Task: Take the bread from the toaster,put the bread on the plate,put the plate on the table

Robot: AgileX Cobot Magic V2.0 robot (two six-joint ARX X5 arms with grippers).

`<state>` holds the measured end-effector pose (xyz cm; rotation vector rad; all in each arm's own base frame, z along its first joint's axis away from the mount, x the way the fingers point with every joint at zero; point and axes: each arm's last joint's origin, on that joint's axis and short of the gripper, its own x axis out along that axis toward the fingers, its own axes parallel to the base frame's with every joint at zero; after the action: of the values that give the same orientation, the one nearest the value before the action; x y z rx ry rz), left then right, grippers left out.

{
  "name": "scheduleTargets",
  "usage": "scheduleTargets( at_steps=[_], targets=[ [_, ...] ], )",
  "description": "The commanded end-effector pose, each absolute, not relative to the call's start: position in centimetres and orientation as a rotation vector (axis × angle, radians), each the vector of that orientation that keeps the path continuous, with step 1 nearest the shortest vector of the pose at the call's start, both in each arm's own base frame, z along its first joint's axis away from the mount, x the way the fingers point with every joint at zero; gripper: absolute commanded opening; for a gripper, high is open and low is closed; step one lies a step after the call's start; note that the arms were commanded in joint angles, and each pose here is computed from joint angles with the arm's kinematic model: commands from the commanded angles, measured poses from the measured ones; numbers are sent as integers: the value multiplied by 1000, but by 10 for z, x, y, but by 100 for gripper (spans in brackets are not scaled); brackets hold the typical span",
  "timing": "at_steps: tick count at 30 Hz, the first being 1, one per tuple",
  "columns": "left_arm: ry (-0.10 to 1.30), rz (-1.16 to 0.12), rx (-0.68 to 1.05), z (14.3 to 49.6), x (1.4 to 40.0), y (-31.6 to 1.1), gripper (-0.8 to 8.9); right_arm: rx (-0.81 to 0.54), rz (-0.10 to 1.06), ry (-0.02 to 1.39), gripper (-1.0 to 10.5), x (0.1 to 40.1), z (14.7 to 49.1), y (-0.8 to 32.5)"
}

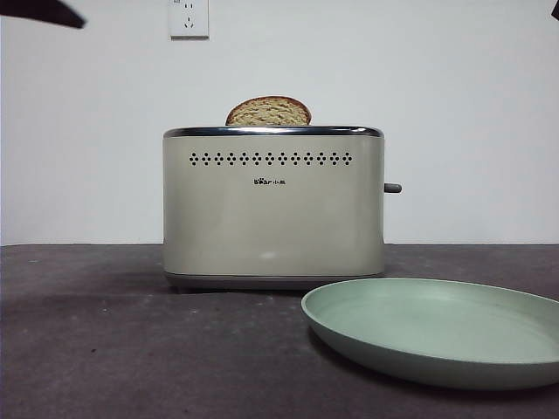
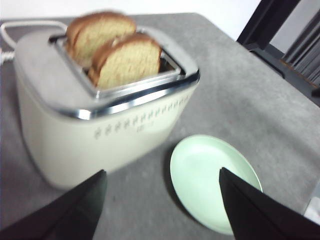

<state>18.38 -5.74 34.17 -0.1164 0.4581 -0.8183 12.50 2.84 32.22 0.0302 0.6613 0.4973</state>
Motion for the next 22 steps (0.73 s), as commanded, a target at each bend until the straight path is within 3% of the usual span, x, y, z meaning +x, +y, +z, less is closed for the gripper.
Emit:
scheduleTargets(
  at_steps=[1, 13, 22],
  targets=[
    [414, -845, -65, 354, 202, -66, 373, 37, 495, 648, 348, 126, 327, 29],
    [415, -888, 69, 374, 289, -111, 373, 38, 495, 655, 348, 125, 326, 29],
    [432, -910, 165, 359, 333, -143, 373, 39, 493, 671, 348, 124, 325, 29]
  ],
)
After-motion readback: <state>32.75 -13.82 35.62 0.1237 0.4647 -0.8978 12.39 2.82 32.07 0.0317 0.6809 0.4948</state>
